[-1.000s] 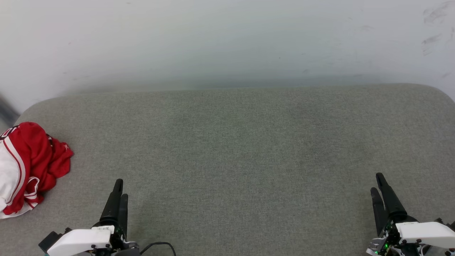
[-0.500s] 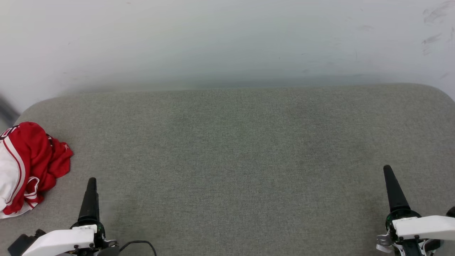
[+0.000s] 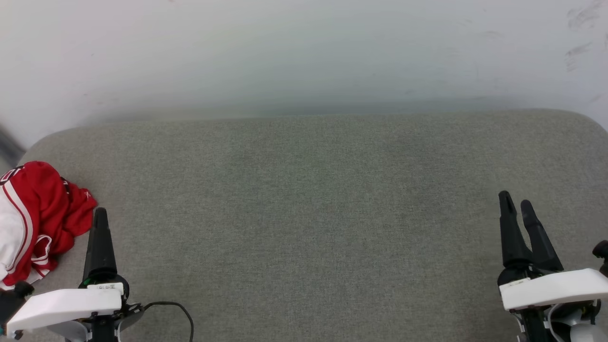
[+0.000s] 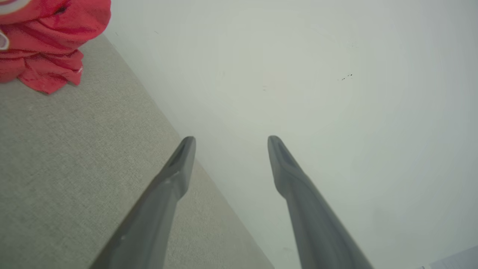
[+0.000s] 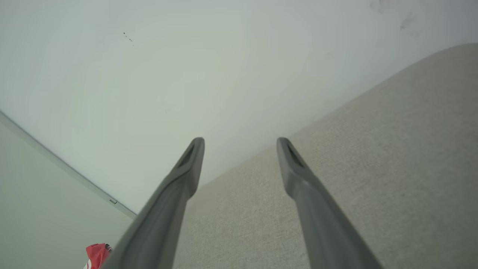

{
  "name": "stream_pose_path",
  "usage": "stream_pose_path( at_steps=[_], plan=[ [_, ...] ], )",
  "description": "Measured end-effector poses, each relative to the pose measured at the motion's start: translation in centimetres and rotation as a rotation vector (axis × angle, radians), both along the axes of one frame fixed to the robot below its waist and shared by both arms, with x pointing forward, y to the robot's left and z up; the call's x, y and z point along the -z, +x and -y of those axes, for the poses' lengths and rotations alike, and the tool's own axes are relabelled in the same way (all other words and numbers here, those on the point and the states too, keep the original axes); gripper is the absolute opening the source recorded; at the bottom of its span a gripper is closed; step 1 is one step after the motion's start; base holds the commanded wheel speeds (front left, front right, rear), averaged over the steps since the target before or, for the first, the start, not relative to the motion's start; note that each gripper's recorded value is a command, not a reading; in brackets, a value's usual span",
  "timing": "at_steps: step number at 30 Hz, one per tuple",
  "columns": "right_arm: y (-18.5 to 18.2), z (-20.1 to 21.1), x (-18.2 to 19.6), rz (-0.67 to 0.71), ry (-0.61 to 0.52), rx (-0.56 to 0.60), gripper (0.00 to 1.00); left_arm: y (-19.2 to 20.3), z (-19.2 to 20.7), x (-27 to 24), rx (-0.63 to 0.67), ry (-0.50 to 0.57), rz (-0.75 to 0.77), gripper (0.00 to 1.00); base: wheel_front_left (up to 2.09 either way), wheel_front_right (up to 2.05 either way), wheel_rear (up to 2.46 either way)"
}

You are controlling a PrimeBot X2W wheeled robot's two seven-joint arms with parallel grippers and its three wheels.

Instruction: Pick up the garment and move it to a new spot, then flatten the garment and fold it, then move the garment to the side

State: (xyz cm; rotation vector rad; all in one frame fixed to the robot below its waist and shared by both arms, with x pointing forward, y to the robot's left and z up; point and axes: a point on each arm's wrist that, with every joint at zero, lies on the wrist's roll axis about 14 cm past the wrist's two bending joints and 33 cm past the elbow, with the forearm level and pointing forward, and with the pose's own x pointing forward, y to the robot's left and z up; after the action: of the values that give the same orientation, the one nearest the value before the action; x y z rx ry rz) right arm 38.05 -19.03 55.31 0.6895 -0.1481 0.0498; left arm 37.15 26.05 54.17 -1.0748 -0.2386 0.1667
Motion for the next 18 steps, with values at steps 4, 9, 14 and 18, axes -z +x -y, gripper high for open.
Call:
stream_pose_path(
  at_steps=[4, 9, 14, 18],
  plan=[
    [0.0, -0.9, -0.9, 0.03, -0.105, -0.013, 1.0, 0.2, 1.0, -1.4, 0.015, 0.104, 0.018, 1.0, 0.0, 0.0, 0.0],
    [0.0, -1.0, -1.5, 0.056, -0.199, -0.001, 1.0, 0.3, 3.5, -2.5, 0.058, 0.278, 0.021, 1.0, 0.0, 0.0, 0.0],
    [-0.1, -1.1, -1.7, 0.068, -0.285, 0.008, 1.0, 0.3, 6.1, -2.6, 0.1, 0.429, -0.001, 1.0, 0.0, 0.0, 0.0],
    [-0.2, -1.1, -1.4, 0.066, -0.347, 0.015, 1.0, 0.2, 7.8, -2.1, 0.122, 0.532, -0.026, 1.0, 0.0, 0.0, 0.0]
  ],
)
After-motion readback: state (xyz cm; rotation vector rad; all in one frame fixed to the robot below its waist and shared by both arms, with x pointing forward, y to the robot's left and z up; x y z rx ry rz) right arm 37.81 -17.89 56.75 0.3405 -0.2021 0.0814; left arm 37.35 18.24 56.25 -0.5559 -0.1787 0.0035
